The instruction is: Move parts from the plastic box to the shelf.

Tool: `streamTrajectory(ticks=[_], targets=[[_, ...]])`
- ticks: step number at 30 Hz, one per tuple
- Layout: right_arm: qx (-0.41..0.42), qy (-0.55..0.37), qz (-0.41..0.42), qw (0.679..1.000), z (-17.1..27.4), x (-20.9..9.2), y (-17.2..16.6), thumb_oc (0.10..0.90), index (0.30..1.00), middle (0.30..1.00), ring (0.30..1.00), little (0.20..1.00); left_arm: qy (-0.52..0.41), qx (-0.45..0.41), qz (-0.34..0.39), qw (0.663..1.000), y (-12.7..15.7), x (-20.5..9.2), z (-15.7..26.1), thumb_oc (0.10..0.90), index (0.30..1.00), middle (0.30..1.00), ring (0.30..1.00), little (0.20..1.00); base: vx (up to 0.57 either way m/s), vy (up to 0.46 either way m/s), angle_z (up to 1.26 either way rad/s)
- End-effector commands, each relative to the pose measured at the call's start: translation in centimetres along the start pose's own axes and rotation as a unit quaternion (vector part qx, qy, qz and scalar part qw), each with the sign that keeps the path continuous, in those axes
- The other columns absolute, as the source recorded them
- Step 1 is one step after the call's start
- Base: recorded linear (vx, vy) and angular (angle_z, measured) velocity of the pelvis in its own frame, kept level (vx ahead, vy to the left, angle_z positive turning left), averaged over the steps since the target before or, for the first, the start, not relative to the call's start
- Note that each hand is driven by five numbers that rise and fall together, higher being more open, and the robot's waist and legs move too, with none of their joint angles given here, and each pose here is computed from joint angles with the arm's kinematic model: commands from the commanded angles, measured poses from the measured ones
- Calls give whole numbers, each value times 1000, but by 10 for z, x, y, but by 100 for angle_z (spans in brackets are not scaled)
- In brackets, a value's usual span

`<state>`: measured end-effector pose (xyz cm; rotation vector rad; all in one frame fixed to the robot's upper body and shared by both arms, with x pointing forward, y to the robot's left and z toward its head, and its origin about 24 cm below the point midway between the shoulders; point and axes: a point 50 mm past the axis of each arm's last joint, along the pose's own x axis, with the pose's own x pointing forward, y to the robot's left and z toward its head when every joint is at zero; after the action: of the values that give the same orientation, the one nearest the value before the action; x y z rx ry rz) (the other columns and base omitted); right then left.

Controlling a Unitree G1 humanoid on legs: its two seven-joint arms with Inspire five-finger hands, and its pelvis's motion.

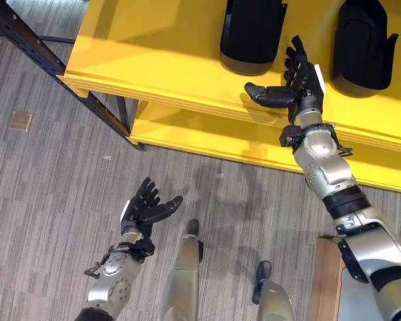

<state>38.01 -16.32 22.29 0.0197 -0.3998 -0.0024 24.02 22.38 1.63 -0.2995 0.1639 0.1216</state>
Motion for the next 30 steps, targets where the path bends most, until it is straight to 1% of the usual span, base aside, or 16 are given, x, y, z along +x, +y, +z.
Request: streamTrajectory(ticks=[1, 8, 12, 15, 16, 17, 18, 19, 22, 24, 25, 26, 27, 28, 29, 30], targets=[[10, -153, 8, 988, 63, 0, -11, 900, 1000, 1000, 1000, 1000, -63, 12, -15, 998, 0, -4, 21, 900, 1000, 1000, 1000, 1000, 0, 0, 0], [18, -184, 33, 982, 65, -23, -11, 900, 1000, 1000, 1000, 1000, -60, 12, -14, 998, 1, -7, 19, 900, 1000, 1000, 1000, 1000, 0, 0, 0], [42, -195, 48, 979, 58, -47, -13, 900, 1000, 1000, 1000, 1000, -56, 10, -16, 998, 1, -8, 16, 900, 1000, 1000, 1000, 1000, -4, -13, -2], [63, -184, 54, 979, 44, -70, -16, 900, 1000, 1000, 1000, 1000, -48, 16, -17, 999, 1, -11, 12, 900, 1000, 1000, 1000, 1000, 3, -32, -4], [63, -184, 54, 979, 44, -70, -16, 900, 1000, 1000, 1000, 1000, -48, 16, -17, 999, 1, -11, 12, 900, 1000, 1000, 1000, 1000, 17, -32, -3], [81, -168, 56, 981, 33, -83, -15, 900, 1000, 1000, 1000, 1000, -44, 19, -16, 999, 3, -12, 10, 900, 1000, 1000, 1000, 1000, 13, -21, -3], [81, -168, 56, 981, 33, -83, -15, 900, 1000, 1000, 1000, 1000, -44, 19, -16, 999, 3, -13, 10, 900, 1000, 1000, 1000, 1000, 20, -39, -4], [99, -153, 70, 981, 24, -97, -12, 900, 1000, 1000, 1000, 1000, -43, 25, -18, 999, 3, -14, 9, 900, 1000, 1000, 1000, 1000, 2, -31, -7], [112, -118, 92, 982, 8, -119, -9, 900, 1000, 1000, 1000, 1000, -38, 31, -17, 999, 5, -17, 5, 900, 1000, 1000, 1000, 1000, 11, -27, -15], [126, -79, 103, 984, -8, -135, -7, 900, 1000, 1000, 1000, 1000, -39, 35, -14, 999, 8, -19, 5, 900, 1000, 1000, 1000, 1000, 22, -43, -9], [126, -47, 115, 984, -18, -148, -6, 900, 1000, 1000, 1000, 1000, -37, 38, -12, 999, 10, -22, 2, 900, 1000, 1000, 1000, 1000, 37, -51, -11], [151, -23, 112, 982, -28, -157, -5, 900, 1000, 1000, 1000, 1000, -34, 37, -5, 999, 13, -24, 0, 900, 1000, 1000, 1000, 1000, 13, -60, -25], [158, -5, 115, 981, -34, -165, -5, 900, 1000, 1000, 1000, 1000, -34, 37, -2, 999, 14, -25, -1, 900, 1000, 1000, 1000, 1000, -1, -34, -25], [158, -5, 115, 981, -34, -165, -5, 900, 1000, 1000, 1000, 1000, -34, 37, -2, 999, 14, -25, -1, 900, 1000, 1000, 1000, 1000, -18, -50, -24], [144, 8, 115, 983, -38, -170, -7, 900, 1000, 1000, 1000, 1000, -34, 37, 0, 999, 15, -26, -2, 900, 1000, 1000, 1000, 1000, -36, -80, -12], [148, 35, 98, 984, -50, -179, -13, 900, 1000, 1000, 1000, 1000, -43, 32, 7, 999, 17, -26, 0, 900, 1000, 1000, 1000, 1000, -37, -80, -8]])
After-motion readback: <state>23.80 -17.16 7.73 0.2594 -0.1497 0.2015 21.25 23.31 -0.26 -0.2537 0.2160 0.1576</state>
